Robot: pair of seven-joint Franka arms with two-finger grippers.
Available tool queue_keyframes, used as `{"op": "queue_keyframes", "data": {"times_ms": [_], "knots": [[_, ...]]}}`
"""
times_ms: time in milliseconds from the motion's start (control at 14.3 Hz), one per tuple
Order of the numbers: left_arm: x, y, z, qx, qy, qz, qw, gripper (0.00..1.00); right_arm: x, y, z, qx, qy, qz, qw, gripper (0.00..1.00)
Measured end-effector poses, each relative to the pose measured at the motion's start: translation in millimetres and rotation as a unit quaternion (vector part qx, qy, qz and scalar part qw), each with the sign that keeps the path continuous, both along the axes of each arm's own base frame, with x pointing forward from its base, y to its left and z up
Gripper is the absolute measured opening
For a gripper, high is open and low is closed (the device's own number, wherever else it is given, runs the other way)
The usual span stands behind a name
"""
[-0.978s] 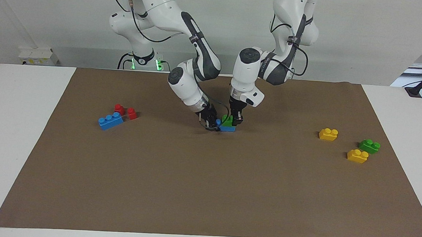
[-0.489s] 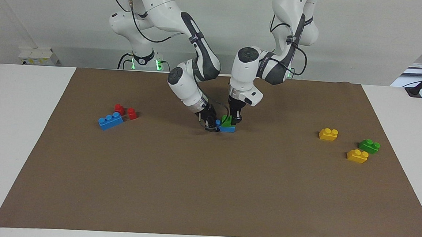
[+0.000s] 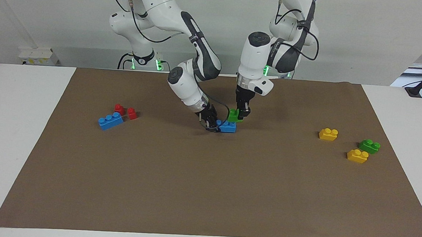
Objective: Remove green block with left arm and hold with right
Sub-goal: 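Pull the green brick away with the left gripper while the right gripper pulls blue, then set the green brick down with the left gripper while the right gripper sets blue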
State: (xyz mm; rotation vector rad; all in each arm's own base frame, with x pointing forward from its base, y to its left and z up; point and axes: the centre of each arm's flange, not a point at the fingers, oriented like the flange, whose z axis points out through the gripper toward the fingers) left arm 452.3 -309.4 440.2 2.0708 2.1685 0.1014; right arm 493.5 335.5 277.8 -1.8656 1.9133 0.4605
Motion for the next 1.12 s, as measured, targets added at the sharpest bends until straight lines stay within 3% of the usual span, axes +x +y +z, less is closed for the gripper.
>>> {"op": "queue_keyframes", "data": {"times_ms": [140, 349, 489, 839, 1118], "knots": [[6, 26, 22, 0.003, -0.003, -0.004, 1.0, 0.34, 22.1, -23, 21, 0.017, 0.014, 0.004, 1.0, 0.34], [23, 81, 45, 0.0, 0.013, -0.032, 0.999, 0.34, 68.3, -104, 71, 0.019, -0.005, 0.031, 0.999, 0.34], [38, 125, 61, -0.005, 0.025, -0.055, 0.998, 0.34, 84.5, -167, 90, 0.017, -0.013, 0.052, 0.998, 0.34], [64, 222, 77, -0.005, 0.028, -0.128, 0.991, 0.34, 99.2, -301, 101, 0.026, -0.006, 0.083, 0.996, 0.34], [74, 282, 65, -0.003, 0.03, -0.195, 0.98, 0.34, 106.6, -346, 72, 0.04, -0.007, 0.106, 0.994, 0.34]]}}
